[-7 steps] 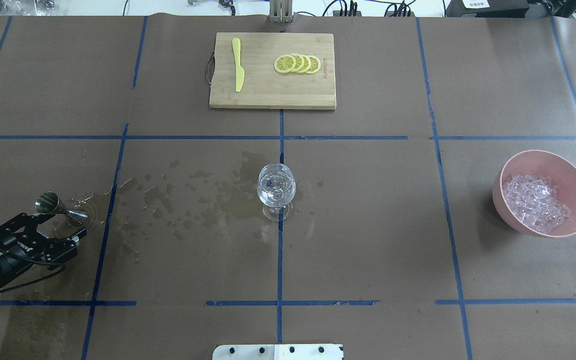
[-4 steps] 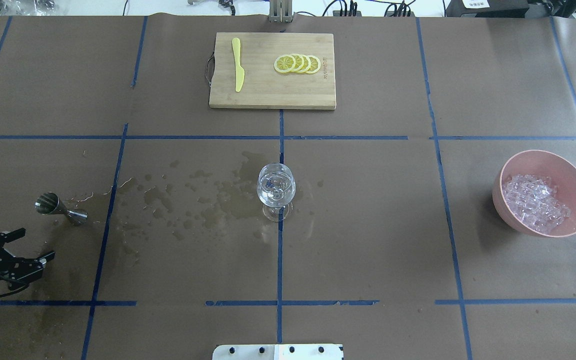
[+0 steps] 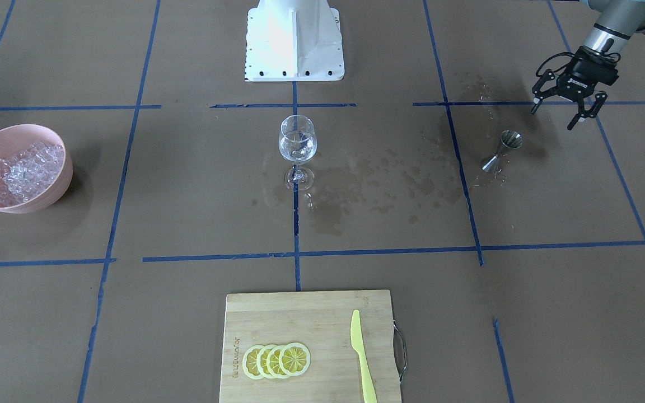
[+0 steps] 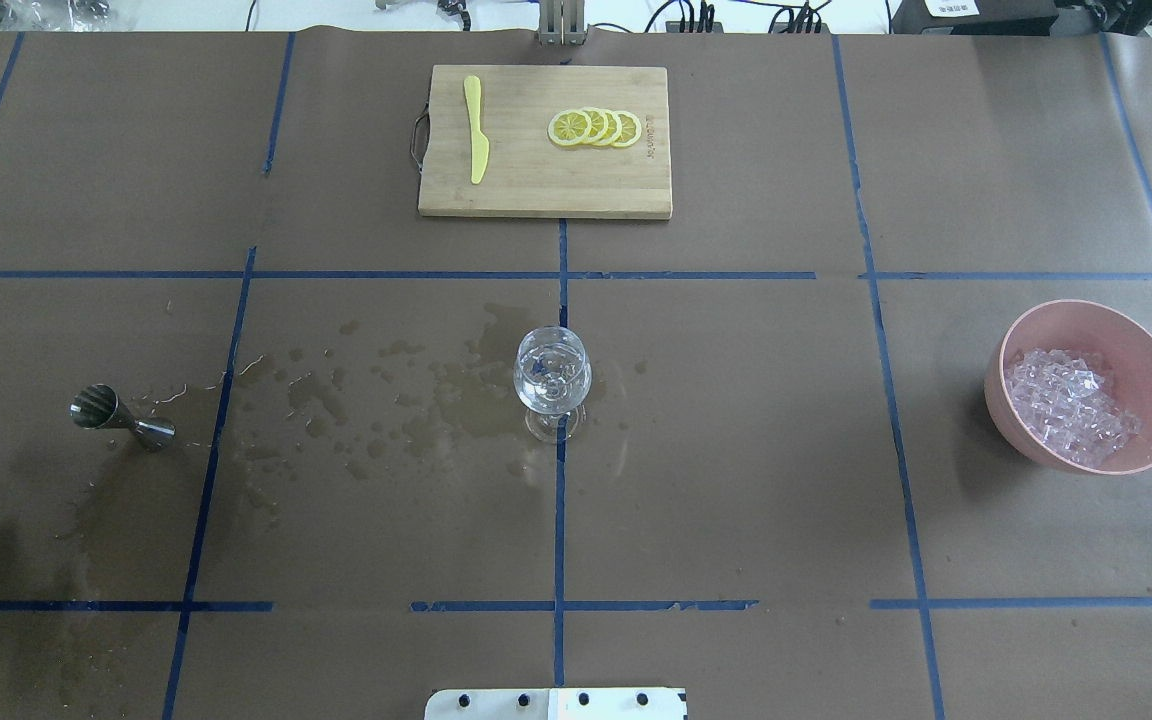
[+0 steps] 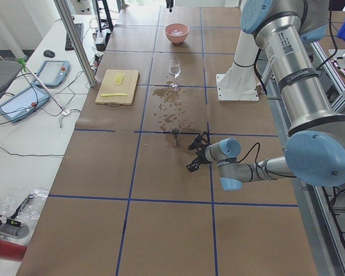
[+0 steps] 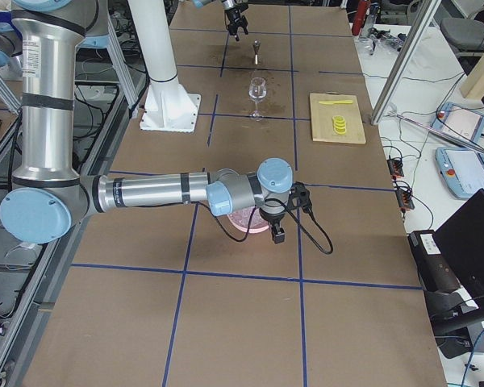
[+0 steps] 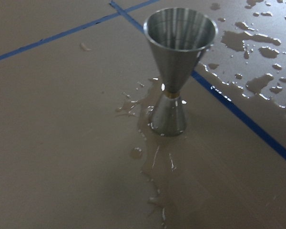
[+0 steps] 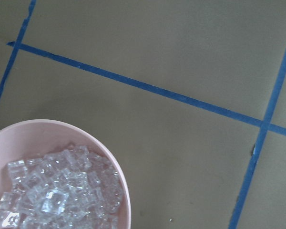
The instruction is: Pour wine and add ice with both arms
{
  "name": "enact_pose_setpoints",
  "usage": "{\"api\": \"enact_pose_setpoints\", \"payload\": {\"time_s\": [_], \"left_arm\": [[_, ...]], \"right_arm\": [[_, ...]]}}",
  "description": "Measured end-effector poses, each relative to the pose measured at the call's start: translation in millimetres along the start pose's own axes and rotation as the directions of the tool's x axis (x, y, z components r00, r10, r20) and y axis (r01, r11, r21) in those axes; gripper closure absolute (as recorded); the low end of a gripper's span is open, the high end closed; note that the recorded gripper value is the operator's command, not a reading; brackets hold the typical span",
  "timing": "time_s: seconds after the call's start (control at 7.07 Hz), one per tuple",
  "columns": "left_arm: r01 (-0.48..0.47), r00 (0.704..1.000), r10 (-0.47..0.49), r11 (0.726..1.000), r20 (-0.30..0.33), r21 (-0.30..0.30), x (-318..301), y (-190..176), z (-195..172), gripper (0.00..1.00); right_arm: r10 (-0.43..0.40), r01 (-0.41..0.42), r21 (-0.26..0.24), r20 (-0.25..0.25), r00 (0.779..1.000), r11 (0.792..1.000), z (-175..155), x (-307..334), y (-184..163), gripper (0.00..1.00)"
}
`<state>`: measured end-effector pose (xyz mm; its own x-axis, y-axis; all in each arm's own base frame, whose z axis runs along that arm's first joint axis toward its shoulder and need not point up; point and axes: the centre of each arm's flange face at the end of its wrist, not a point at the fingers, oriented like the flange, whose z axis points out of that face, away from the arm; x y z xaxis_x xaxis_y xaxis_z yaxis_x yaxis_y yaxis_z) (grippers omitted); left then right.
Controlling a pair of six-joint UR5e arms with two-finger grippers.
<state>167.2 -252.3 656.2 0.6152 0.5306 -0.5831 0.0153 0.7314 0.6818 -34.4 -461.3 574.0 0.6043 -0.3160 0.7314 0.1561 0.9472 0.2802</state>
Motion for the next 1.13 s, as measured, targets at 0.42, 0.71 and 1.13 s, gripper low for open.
{"api": "enact_pose_setpoints", "payload": {"time_s": [0.42, 0.71, 1.13], "left_arm": [[0.007, 0.999, -0.004, 0.997, 0.047, -0.072, -91, -36, -34, 0.0], [0.154, 0.986, -0.161, 0.973, -0.032, -0.17, -121, -55, -50, 0.0], [0.279, 0.95, -0.305, 0.925, -0.069, -0.258, -135, -61, -57, 0.0]], "right_arm": [[0.086, -0.088, 0.026, 0.076, 0.993, 0.996, 38, -74, 29, 0.0], [0.214, -0.214, 0.009, 0.057, 0.975, 0.977, 66, -97, 40, 0.09], [0.307, -0.306, 0.045, -0.024, 0.951, 0.951, 88, -102, 35, 0.17]]}}
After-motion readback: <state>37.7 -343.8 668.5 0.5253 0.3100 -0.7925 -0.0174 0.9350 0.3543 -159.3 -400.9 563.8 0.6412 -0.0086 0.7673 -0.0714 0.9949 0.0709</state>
